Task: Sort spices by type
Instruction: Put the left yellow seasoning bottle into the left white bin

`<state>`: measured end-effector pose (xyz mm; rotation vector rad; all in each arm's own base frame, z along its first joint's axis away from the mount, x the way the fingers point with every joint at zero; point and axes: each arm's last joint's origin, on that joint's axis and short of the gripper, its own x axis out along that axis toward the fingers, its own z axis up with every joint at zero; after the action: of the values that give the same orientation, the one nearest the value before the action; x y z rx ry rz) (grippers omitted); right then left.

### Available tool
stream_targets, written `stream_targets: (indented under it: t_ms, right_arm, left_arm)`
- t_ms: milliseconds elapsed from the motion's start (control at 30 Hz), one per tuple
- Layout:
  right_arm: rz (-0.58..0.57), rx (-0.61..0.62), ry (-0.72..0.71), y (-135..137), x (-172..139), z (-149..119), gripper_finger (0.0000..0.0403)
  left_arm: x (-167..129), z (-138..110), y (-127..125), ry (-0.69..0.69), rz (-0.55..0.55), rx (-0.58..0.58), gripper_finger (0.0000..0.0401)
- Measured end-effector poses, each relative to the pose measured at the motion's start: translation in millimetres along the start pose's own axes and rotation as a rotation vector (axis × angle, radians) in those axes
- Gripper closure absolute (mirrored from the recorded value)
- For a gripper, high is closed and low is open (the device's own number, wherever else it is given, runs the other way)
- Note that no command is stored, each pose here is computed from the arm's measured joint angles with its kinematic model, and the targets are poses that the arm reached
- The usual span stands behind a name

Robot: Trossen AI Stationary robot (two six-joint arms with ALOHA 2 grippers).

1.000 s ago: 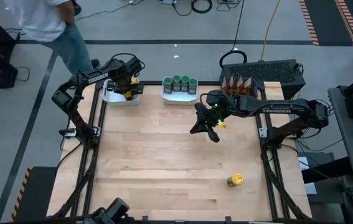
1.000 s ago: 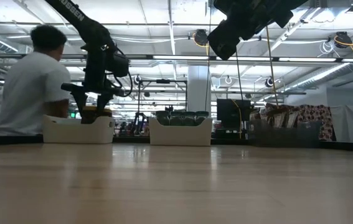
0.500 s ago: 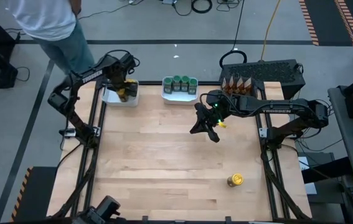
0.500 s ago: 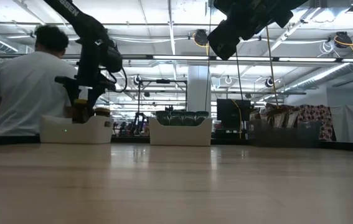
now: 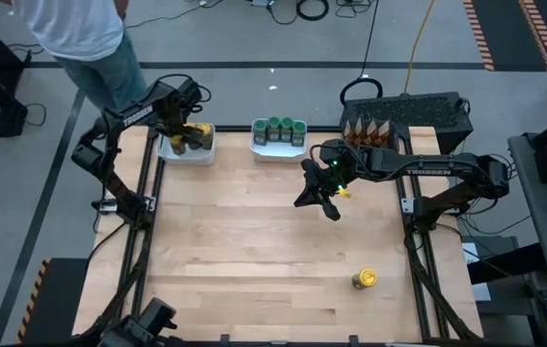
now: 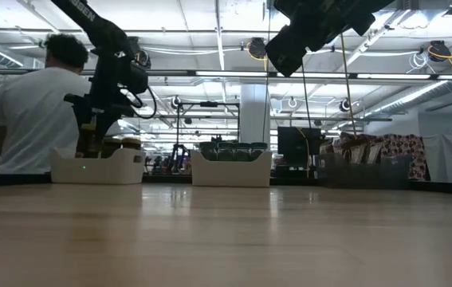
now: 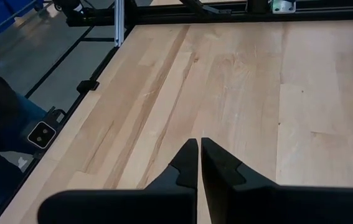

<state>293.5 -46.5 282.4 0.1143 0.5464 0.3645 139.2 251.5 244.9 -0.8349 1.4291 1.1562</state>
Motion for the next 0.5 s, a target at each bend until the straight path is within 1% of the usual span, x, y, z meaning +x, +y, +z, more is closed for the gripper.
stream_targets:
  t_ms: [133,333,500]
  right_arm:
    - [0.000,0.003,0.001,0.0,0.0,-0.1,0.0403]
    - [0.000,0.020,0.000,0.0,0.0,0.0,0.0403]
    - [0.000,0.029,0.001,0.1,0.0,0.0,0.0403]
  left_arm:
    - [1.1,2.3,4.6,-0.007,-0.014,-0.031,0.0167]
    - [1.9,9.9,8.3,-0.071,-0.029,-0.133,0.0167]
    - [4.2,14.9,11.5,-0.094,-0.047,-0.191,0.0167]
